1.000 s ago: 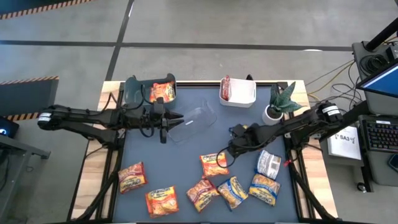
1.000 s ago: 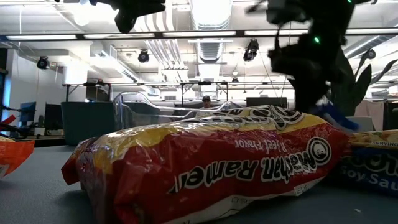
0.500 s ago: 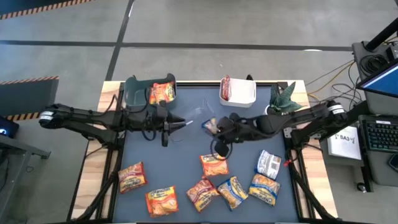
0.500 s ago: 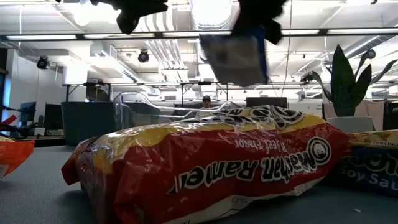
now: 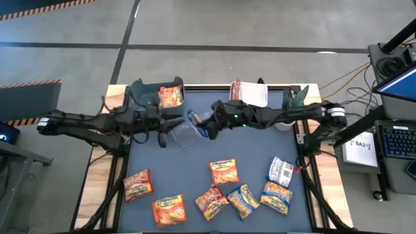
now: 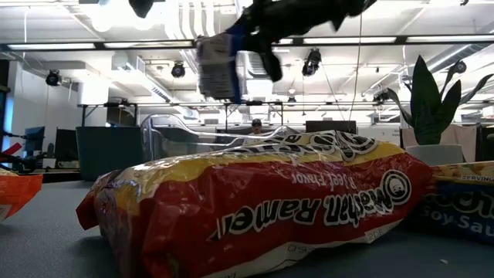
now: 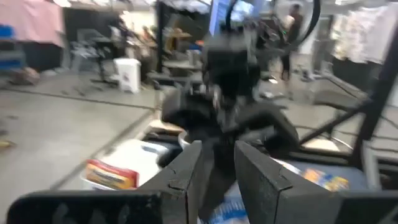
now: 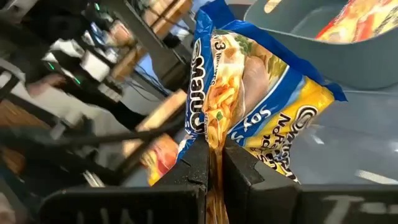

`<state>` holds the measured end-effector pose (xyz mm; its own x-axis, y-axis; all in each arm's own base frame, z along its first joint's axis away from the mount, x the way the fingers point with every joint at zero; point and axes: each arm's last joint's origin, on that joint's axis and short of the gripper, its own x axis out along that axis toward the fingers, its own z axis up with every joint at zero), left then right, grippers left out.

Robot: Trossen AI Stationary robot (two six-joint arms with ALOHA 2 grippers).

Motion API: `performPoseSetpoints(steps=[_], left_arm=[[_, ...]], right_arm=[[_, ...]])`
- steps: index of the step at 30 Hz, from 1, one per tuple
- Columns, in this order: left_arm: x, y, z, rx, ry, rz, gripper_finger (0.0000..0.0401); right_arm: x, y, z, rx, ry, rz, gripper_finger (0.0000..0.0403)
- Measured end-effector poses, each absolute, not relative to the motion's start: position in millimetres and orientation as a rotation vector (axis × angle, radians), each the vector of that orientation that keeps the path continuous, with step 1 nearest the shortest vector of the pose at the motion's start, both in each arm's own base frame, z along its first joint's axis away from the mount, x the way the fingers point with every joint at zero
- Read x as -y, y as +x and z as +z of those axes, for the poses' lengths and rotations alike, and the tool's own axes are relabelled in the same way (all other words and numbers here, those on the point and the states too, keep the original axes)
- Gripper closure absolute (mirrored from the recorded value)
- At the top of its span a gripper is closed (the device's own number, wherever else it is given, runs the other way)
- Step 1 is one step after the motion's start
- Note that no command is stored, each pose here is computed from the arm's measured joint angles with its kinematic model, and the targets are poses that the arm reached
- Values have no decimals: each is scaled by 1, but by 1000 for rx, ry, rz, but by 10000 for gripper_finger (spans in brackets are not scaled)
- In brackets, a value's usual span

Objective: Sort Maruchan noodles
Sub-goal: Put the blue noodle pack into the transparent bin

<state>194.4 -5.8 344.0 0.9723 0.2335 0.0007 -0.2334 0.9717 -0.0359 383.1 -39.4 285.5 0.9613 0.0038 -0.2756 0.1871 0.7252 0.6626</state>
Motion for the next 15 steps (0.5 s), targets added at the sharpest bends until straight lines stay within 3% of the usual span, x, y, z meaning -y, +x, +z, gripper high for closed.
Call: performPoseSetpoints(steps=[8, 15], left_arm=[[2, 177, 355, 49, 56, 337, 324], [1, 172, 350, -9, 64, 335, 324]], right_arm=[[55, 422, 240, -259, 961, -139, 390], [61, 449, 217, -267, 1002, -176, 390]])
